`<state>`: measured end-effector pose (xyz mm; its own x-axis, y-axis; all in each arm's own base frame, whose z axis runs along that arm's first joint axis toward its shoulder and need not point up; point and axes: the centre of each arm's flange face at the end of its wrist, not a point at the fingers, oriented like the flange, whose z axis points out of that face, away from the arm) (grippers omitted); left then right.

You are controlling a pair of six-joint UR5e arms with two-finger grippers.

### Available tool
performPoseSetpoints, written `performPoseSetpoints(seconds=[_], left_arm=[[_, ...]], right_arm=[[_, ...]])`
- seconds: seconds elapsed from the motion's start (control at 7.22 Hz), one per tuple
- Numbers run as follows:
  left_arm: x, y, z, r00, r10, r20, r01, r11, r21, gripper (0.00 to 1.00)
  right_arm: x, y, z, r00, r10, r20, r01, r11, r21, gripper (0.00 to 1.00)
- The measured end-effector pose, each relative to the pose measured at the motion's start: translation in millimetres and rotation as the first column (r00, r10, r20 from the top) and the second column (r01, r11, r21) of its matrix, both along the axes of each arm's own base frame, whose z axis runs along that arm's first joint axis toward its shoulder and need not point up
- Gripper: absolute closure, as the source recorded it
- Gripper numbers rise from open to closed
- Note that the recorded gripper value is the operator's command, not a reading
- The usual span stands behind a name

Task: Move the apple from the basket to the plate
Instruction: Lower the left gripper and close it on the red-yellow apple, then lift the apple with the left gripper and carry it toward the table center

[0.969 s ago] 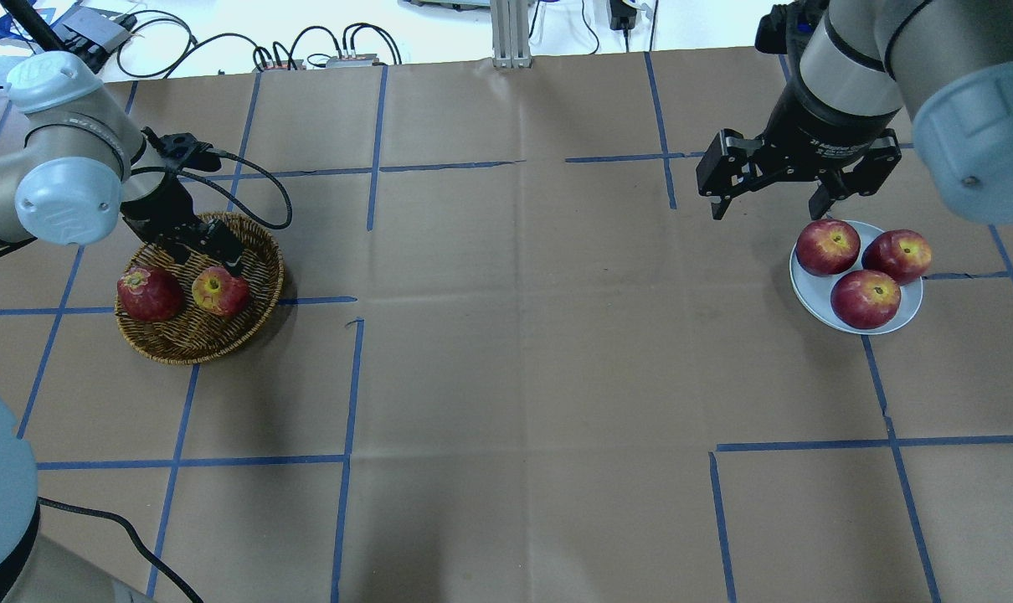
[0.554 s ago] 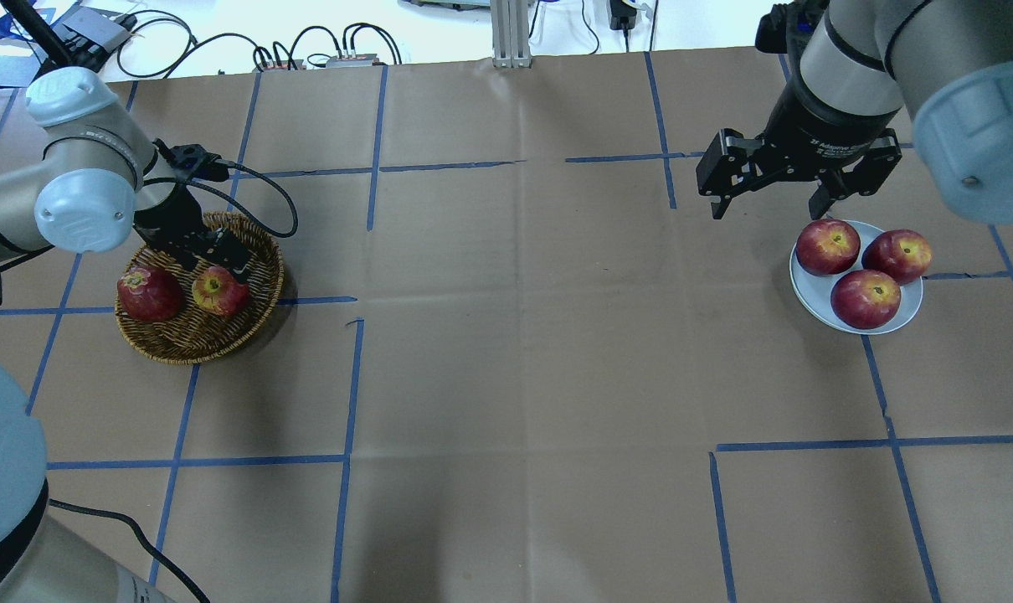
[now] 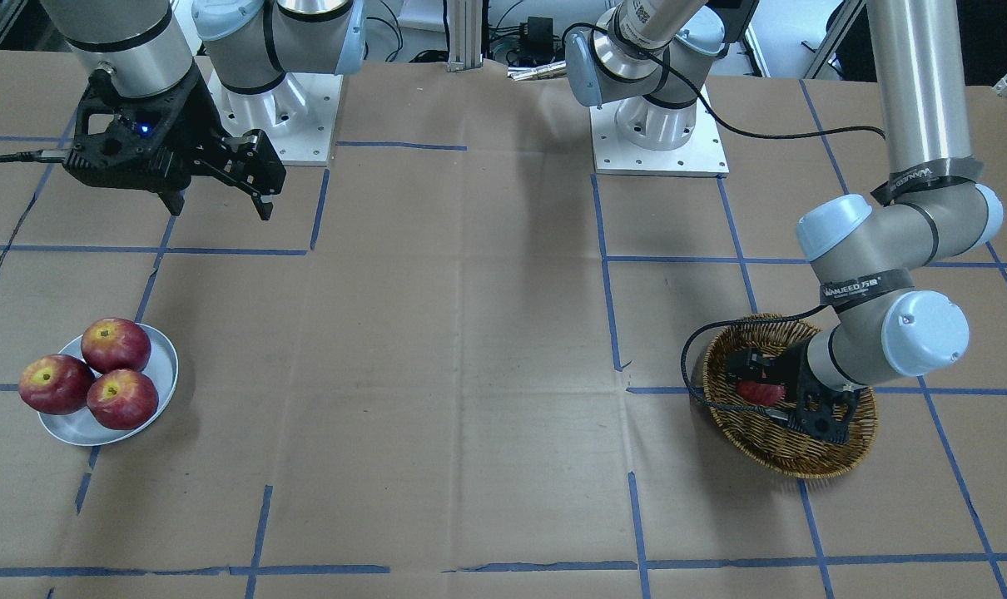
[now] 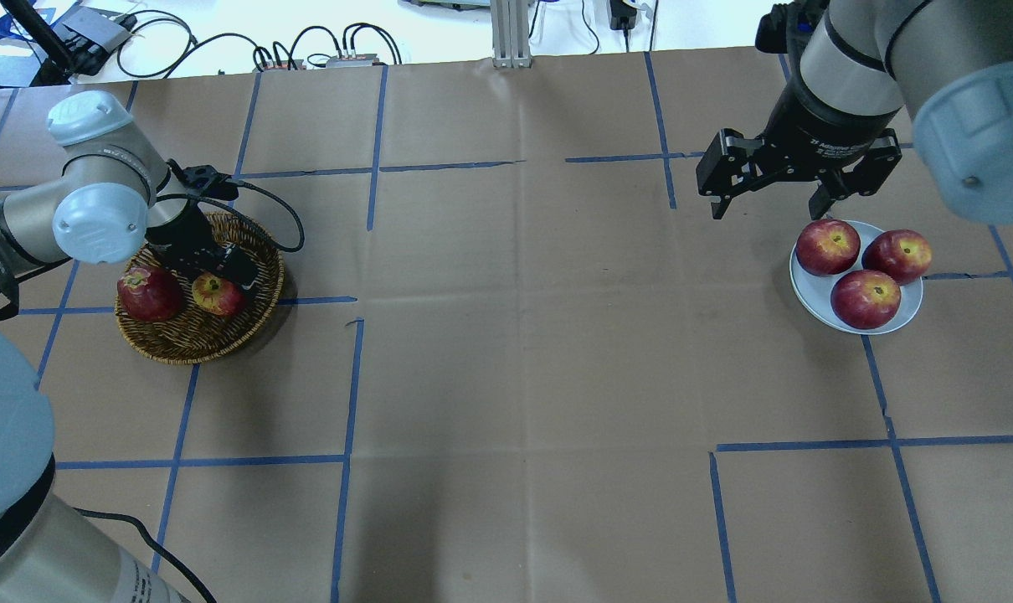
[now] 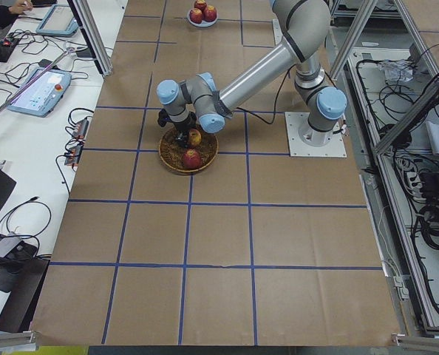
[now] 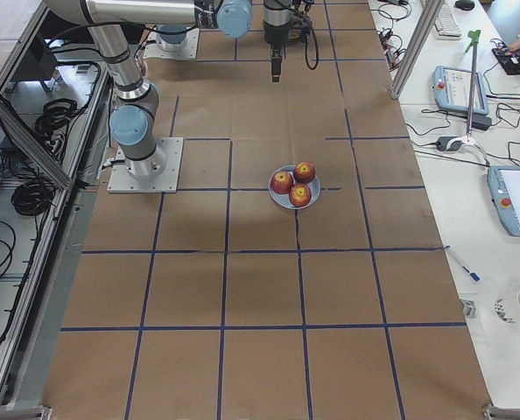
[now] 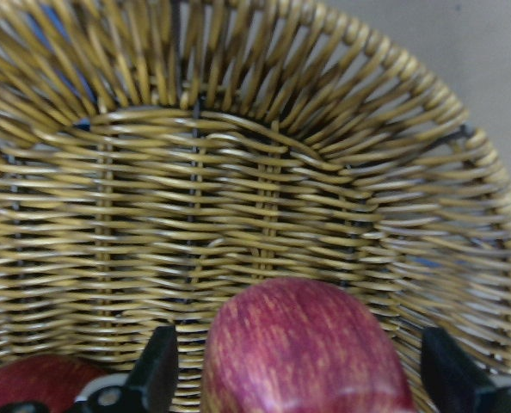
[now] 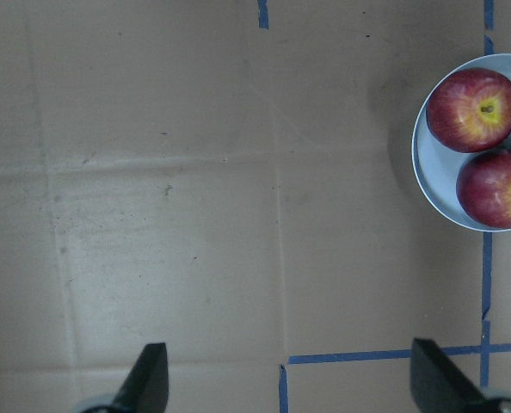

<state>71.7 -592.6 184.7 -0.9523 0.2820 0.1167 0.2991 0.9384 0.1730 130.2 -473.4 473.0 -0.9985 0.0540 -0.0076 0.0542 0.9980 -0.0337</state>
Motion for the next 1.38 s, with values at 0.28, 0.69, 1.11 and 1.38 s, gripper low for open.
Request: performPoseSetpoints(seconds=[0.28, 0.69, 1.11, 1.38], left_arm=[[1.1, 1.2, -2.5, 1.0, 0.001, 0.001, -0.001, 1.0, 0.006, 0.48], [-3.9, -4.5, 29.1, 1.0, 0.016, 0.018, -0.016, 0.999, -0.03, 0.48], [-112.0, 2.2, 99.3, 0.989, 0.131, 0.062, -0.125, 0.988, -0.088, 0.47], [-210.5, 15.6, 112.2, 0.97, 0.231, 0.08, -0.222, 0.969, -0.108, 0.47]], right_arm=[[0.1, 0.1, 0.5, 1.0, 0.0, 0.0, 0.0, 1.0, -0.001, 0.0], [0.3, 0.0, 0.9, 1.0, 0.001, 0.0, -0.001, 1.0, -0.002, 0.0], [0.1, -0.2, 0.7, 1.0, 0.0, 0.0, 0.0, 1.0, -0.001, 0.0], [0.2, -0.2, 0.6, 1.0, 0.0, 0.0, 0.0, 1.0, -0.001, 0.0]])
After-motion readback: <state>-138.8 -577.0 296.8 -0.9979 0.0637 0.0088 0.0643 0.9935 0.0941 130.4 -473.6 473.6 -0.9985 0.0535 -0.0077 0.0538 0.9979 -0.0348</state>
